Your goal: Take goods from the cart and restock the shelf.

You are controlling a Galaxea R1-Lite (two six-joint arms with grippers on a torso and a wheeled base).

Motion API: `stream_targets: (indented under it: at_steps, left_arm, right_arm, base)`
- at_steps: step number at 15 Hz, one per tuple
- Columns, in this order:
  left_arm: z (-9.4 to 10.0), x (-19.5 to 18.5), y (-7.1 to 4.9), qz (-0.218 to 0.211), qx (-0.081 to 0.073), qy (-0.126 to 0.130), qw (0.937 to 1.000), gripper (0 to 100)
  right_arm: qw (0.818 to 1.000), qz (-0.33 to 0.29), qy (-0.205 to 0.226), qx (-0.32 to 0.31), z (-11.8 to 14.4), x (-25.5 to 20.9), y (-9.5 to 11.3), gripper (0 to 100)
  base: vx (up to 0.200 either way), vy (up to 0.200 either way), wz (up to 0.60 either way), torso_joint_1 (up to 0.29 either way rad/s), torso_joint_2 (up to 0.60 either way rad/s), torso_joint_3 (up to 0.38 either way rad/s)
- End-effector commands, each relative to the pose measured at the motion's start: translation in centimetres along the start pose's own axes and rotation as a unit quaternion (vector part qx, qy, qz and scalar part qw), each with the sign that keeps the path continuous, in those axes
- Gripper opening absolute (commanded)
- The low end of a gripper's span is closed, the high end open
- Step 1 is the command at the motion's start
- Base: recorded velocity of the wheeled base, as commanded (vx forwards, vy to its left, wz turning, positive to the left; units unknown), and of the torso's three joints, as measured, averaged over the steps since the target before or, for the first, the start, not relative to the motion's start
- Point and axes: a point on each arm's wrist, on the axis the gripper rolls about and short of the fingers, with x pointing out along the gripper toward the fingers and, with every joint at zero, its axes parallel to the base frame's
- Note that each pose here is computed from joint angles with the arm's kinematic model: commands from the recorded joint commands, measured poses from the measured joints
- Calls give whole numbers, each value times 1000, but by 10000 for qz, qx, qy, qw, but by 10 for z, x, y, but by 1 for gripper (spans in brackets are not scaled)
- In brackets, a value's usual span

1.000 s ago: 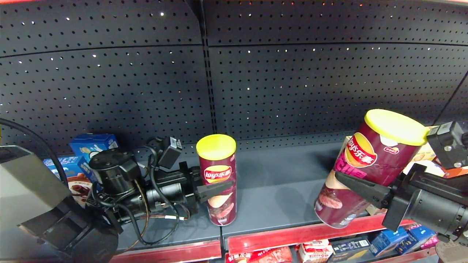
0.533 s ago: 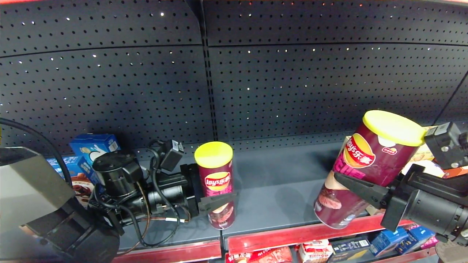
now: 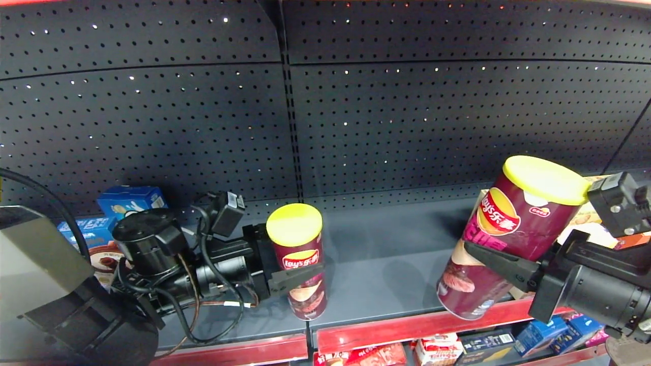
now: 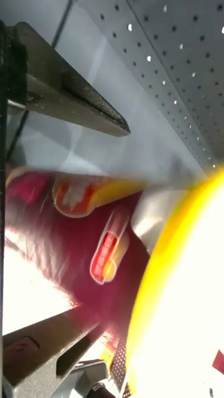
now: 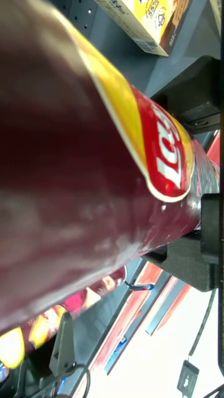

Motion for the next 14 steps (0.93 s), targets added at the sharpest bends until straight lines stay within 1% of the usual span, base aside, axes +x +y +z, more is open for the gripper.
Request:
stream_targets:
  at_steps: [1, 2, 4, 5, 6, 7, 8, 10, 11, 12, 13, 14]
  left_arm:
    - [3, -14, -4, 124, 17, -25, 9999, 100]
    - [5, -24, -6, 222, 32, -42, 9997, 100]
    - [6, -38, -12, 356, 5, -9, 9994, 100]
    - [9, -55, -20, 505, -18, 12, 9987, 100]
    - [10, -60, -22, 558, -9, 8, 9984, 100]
    - [17, -76, -28, 773, 52, -67, 9970, 100]
    - [21, -84, -32, 890, 108, -124, 9959, 100]
    - [27, -100, -44, 1388, 145, -259, 9899, 100]
    - [31, -111, -59, 1771, -176, -440, 9831, 100]
    - [35, -118, -70, 1857, -328, -613, 9801, 100]
    - [39, -124, -76, 1880, -261, -722, 9792, 100]
    - [39, -129, -78, 1976, -247, -737, 9772, 100]
  right_arm:
    - [10000, 8, 23, -4, -1, 0, 0, 0]
    - [10000, 8, 38, -3, -2, 0, 0, 0]
    - [10000, 0, 53, 7, -3, 0, 0, 0]
    - [10000, 1, 61, 7, -3, -1, 0, 0]
    - [10000, -7, 61, 8, -3, -1, 0, 0]
    - [9999, -121, 108, 12, -4, 5, -5, 0]
    - [9997, -158, 169, 19, -5, 11, -6, 0]
    - [9996, -227, 178, 4, 1, 30, -9, 0]
    - [9995, -273, 148, 4, 6, 46, -12, 0]
    - [9990, -419, 151, 5, 9, 58, -16, 0]
    - [9985, -526, 138, -5, 11, 70, -18, 0]
    - [9981, -595, 146, -5, 12, 80, -19, 0]
  base:
    - [0, 0, 0, 0, 0, 0]
    - [0, 0, 0, 0, 0, 0]
    - [0, 0, 0, 0, 0, 0]
    - [0, 0, 0, 0, 0, 0]
    - [0, 0, 0, 0, 0, 0]
    - [0, 0, 0, 0, 0, 0]
    - [0, 0, 0, 0, 0, 0]
    - [0, 0, 0, 0, 0, 0]
    - [0, 0, 0, 0, 0, 0]
    - [0, 0, 0, 0, 0, 0]
    - [0, 0, 0, 0, 0, 0]
    - [0, 0, 0, 0, 0, 0]
